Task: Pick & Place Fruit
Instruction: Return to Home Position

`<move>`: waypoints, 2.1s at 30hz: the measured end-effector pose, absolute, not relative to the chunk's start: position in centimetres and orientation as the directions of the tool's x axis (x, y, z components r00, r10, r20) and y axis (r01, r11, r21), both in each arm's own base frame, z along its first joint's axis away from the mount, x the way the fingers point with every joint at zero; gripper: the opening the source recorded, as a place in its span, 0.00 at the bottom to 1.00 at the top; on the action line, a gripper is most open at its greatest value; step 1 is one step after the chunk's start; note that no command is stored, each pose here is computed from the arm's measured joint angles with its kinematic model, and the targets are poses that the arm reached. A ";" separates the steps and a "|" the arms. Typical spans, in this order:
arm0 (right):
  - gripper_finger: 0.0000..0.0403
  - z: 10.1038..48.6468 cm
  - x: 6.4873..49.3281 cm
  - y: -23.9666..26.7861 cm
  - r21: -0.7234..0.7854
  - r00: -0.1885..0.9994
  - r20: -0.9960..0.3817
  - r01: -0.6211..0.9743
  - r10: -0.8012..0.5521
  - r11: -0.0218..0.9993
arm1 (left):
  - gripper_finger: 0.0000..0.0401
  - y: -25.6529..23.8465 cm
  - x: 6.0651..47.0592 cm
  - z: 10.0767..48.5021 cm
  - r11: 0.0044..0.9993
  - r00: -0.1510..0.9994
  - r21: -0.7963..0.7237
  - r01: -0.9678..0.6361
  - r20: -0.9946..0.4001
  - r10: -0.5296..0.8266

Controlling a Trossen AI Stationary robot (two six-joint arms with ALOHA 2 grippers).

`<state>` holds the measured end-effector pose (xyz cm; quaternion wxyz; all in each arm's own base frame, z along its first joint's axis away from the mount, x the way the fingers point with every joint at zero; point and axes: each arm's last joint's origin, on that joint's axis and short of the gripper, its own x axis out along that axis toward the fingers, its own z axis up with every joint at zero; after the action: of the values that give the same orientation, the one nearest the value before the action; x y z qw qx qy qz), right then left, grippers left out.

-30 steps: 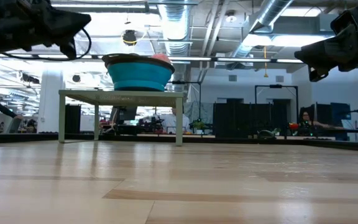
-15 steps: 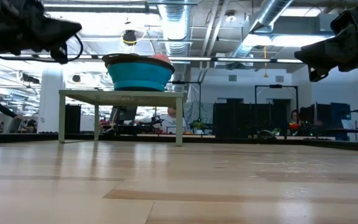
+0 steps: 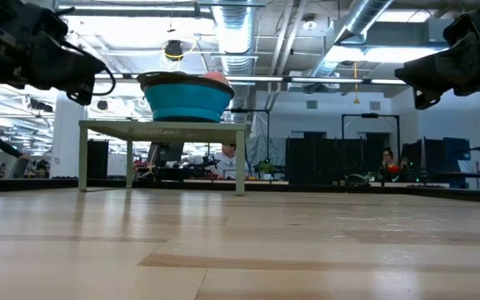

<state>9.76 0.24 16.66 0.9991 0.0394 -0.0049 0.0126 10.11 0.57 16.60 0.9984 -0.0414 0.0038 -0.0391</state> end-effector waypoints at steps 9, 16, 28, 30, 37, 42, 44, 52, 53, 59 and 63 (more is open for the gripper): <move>0.24 16.7 9.8 0.2 0.079 1.000 0.010 -0.026 0.025 0.997 | 0.02 0.6 10.8 15.6 0.992 0.990 -0.104 0.068 -0.117 -0.080; 0.24 16.7 9.8 0.2 0.079 1.000 0.010 -0.026 0.025 0.997 | 0.02 0.6 11.1 15.1 0.991 0.981 -0.114 0.066 -0.172 -0.086; 0.24 16.7 9.8 0.2 0.079 1.000 0.011 -0.025 0.025 0.997 | 0.02 0.6 9.7 16.8 0.994 0.996 -0.071 -0.080 0.028 0.083; 0.24 16.7 9.8 0.2 0.079 1.000 0.011 -0.025 0.025 0.997 | 0.02 0.6 9.7 16.8 0.996 0.996 -0.034 -0.081 0.027 0.082; 0.24 16.7 9.8 0.2 0.079 1.000 0.011 -0.025 0.025 0.997 | 0.02 0.6 9.7 16.8 0.997 0.997 0.005 -0.078 0.026 0.078; 0.24 16.7 9.8 0.2 0.079 1.000 0.011 -0.026 0.025 0.997 | 0.02 0.6 9.7 16.9 0.996 0.995 0.020 -0.088 0.039 0.088; 0.24 16.7 9.8 0.2 0.079 1.000 0.011 -0.026 0.025 0.997 | 0.03 0.6 9.7 16.9 0.996 0.995 0.020 -0.088 0.041 0.088; 0.24 16.7 9.8 0.2 0.079 1.000 0.011 -0.026 0.025 0.997 | 0.02 0.6 9.8 16.9 0.996 0.995 0.020 -0.088 0.043 0.087; 0.24 16.7 9.8 0.2 0.079 1.000 0.011 -0.026 0.025 0.997 | 0.03 0.6 9.8 17.0 0.996 0.995 0.020 -0.088 0.044 0.087; 0.24 16.7 9.8 0.2 0.079 1.000 0.011 -0.025 0.025 0.997 | 0.03 0.6 9.8 17.0 0.996 0.995 0.020 -0.087 0.047 0.086; 0.24 16.7 9.8 0.2 0.079 1.000 0.011 -0.026 0.025 0.997 | 0.03 0.6 9.8 17.0 0.996 0.995 0.020 -0.087 0.048 0.086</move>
<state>9.75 0.24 16.66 0.9991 0.0396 -0.0049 0.0128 9.77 0.60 17.00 0.9987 0.0110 -0.0237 0.0431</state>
